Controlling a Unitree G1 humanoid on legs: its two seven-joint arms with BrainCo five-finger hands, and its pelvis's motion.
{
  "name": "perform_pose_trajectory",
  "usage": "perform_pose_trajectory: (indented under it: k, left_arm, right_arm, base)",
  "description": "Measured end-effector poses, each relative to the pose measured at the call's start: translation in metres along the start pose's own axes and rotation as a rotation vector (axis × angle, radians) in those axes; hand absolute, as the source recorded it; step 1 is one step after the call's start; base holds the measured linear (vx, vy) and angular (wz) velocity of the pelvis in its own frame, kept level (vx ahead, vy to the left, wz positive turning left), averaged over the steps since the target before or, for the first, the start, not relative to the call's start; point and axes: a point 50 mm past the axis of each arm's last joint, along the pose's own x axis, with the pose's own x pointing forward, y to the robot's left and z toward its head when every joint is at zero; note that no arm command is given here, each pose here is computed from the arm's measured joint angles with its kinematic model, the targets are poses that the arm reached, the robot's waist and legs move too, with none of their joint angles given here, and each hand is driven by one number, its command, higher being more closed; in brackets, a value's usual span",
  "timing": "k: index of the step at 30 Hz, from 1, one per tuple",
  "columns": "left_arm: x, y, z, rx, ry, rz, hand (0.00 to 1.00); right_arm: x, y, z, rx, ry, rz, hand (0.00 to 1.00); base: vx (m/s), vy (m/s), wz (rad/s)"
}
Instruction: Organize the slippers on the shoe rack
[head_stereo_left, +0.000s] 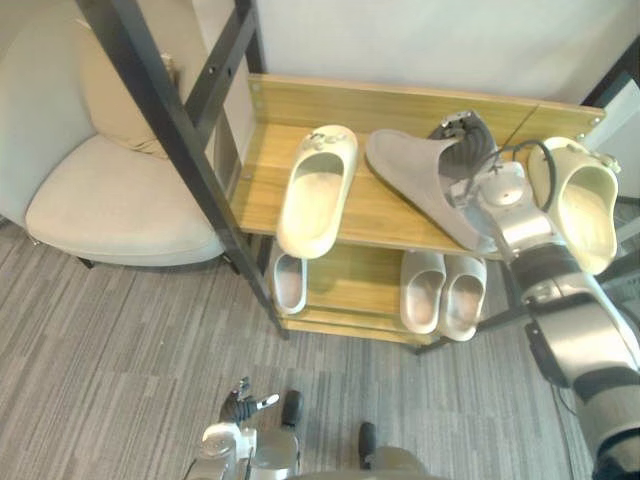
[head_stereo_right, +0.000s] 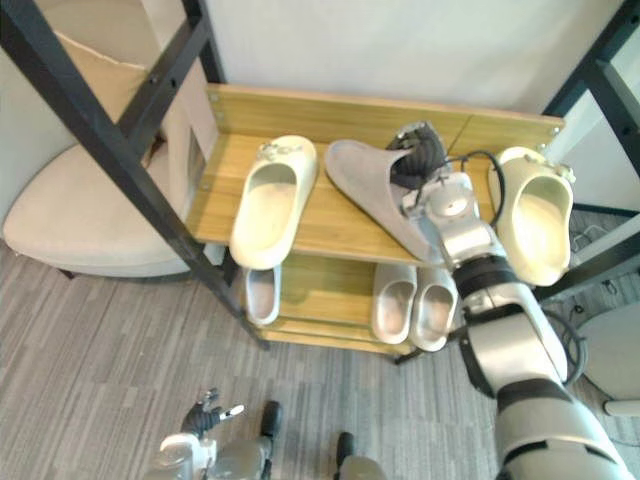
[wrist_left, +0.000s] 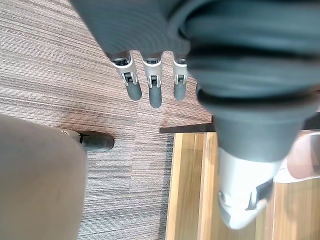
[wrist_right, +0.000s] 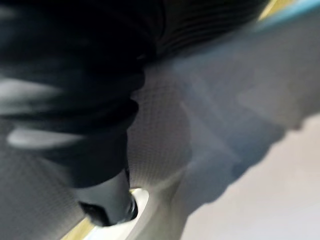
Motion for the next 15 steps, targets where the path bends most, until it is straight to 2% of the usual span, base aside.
perform_pose_trajectory:
  k: [7, 15]
  left_arm:
    - [0.000, 0.001, -0.002, 0.002, 0.010, 0.003, 0.00]
    - [-0.003, 0.004, -0.008, 0.003, 0.030, 0.011, 0.00]
  right_arm:
    - [-0.022, 0.012, 0.003, 0.046, -0.110, 0.051, 1.00]
    - [-0.064, 0.001, 0.002, 0.157, -0.225, 0.019, 1.00]
  base:
    - [-0.04, -0.013, -0.02]
    - [-0.05, -0.006, -0.03]
